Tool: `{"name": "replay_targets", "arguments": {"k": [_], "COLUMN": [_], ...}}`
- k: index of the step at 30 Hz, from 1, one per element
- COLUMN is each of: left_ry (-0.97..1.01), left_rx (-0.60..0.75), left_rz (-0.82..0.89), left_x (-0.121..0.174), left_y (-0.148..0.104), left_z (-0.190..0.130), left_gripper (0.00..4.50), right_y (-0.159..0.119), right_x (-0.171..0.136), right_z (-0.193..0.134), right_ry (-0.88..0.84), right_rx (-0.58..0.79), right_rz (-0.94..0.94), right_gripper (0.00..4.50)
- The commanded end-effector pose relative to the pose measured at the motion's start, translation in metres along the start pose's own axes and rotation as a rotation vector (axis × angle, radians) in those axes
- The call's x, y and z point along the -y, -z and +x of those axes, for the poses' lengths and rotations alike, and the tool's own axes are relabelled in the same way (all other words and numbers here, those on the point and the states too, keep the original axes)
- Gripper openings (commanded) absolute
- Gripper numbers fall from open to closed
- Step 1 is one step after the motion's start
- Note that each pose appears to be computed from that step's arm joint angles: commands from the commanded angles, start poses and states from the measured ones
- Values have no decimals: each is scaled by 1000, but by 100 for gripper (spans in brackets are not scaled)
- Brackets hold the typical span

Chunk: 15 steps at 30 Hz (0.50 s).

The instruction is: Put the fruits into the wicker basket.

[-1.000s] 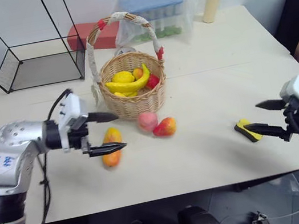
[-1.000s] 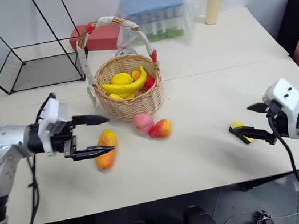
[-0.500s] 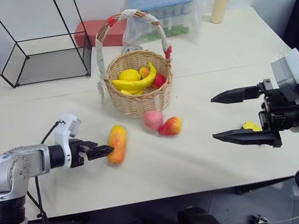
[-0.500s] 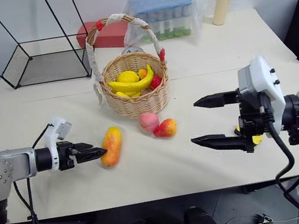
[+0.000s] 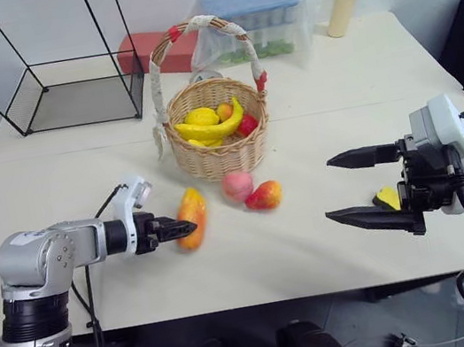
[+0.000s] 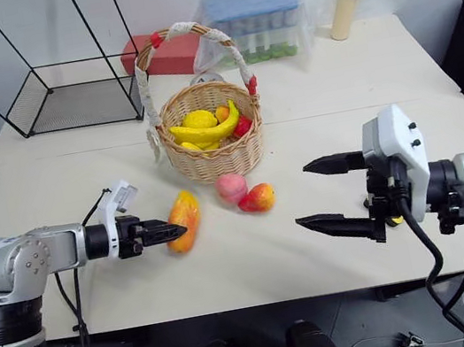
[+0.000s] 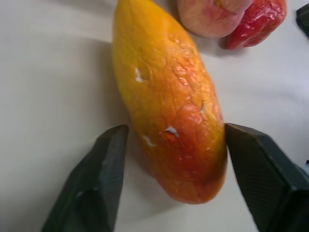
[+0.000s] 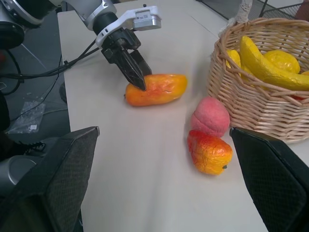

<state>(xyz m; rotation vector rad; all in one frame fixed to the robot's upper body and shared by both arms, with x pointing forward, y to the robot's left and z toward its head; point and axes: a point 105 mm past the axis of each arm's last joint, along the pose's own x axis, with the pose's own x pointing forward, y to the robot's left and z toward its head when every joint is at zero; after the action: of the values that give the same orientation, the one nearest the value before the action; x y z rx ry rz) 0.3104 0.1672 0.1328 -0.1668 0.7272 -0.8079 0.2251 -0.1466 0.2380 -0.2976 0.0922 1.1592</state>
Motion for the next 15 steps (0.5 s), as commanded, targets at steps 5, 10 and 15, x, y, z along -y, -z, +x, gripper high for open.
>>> {"name": "replay_targets", "arguments": {"k": [5,10,15], "left_ry": [180,349,307], "left_rx": [40,150,448], "left_rz": [133,260,294], "left_x": [29,62,79], "left_y": [-13,-40,-119], "left_z": [-30,-59,-53], "left_gripper": [200,200,200], "right_y": [-6,-7,-9], "right_x": [-2,0,6], "right_z": [0,-1,0], "right_ry": [16,27,57], "right_rx": [0,6,13], "right_rz": [-54,-57,-84], "right_gripper": [450,450,450]}}
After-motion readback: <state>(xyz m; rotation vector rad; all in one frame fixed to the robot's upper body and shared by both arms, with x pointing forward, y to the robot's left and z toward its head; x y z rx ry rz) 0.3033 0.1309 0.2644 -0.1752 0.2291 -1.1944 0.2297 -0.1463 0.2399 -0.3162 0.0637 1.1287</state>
